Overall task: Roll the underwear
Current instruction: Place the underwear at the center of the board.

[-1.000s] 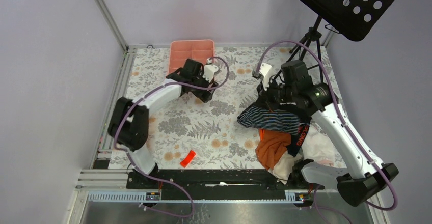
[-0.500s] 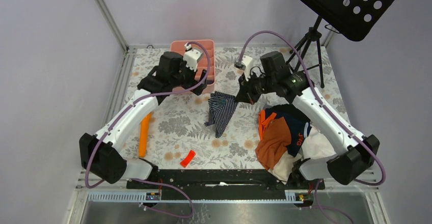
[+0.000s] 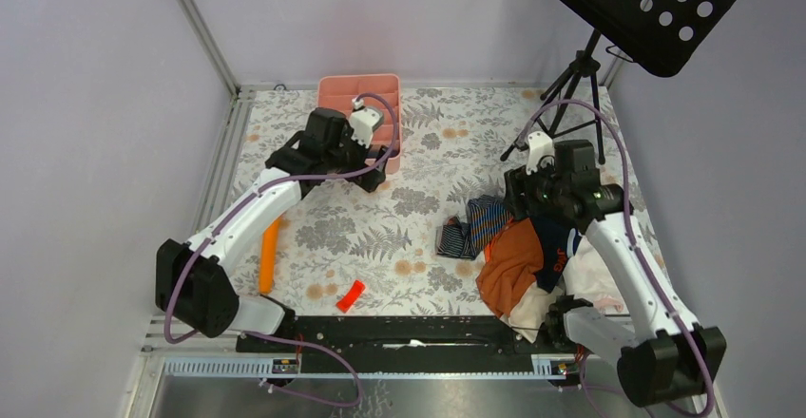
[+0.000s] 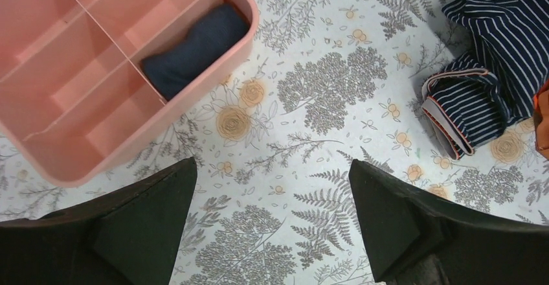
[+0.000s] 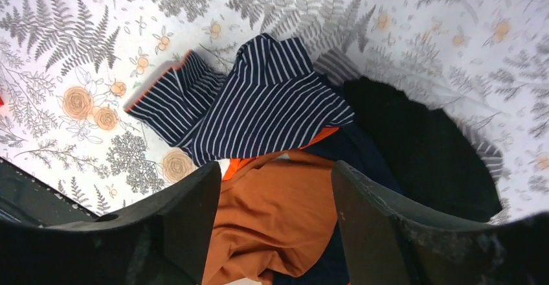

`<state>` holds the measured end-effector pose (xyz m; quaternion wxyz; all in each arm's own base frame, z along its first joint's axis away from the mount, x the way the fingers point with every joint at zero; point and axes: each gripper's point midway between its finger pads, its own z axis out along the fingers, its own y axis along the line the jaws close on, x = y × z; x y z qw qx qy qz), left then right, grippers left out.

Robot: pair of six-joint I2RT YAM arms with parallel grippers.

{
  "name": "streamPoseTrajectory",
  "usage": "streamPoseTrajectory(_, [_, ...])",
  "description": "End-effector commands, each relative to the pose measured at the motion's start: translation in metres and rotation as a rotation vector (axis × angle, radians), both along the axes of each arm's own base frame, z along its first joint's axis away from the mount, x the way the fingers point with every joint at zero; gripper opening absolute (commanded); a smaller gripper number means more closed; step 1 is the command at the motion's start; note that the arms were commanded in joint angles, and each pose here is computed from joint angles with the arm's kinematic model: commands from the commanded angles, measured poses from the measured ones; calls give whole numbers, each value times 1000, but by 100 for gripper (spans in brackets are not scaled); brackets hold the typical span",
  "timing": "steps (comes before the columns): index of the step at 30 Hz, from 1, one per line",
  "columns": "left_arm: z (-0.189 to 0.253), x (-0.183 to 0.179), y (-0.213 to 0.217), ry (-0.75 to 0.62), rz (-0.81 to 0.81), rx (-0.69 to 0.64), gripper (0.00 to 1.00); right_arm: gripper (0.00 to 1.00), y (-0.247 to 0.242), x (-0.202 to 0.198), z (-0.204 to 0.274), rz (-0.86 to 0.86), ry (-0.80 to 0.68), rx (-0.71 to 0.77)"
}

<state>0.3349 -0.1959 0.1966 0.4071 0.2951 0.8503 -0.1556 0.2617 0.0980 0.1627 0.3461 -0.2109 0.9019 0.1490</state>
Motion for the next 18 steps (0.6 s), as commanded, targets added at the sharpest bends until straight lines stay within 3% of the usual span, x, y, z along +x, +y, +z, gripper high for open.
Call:
streamPoseTrajectory(1, [-7, -7, -10, 49, -13, -60, 99, 71, 9, -5, 38, 121, -145, 28])
streamPoseTrajectory(4, [-6, -11, -16, 90, -3, -120, 99, 66, 36, -15, 42, 295, -70, 70])
streamPoseTrajectory(7, [-11, -18, -21, 146, 6, -170, 99, 48, 56, -27, 20, 481, 33, -13])
streamPoseTrajectory(12, [-29, -27, -17, 247, 65, -186, 99, 48, 78, -31, -13, 695, -52, -146])
streamPoseTrajectory(18, [-45, -32, 5, 324, 209, -200, 99, 52, 104, -13, -58, 665, 171, -76])
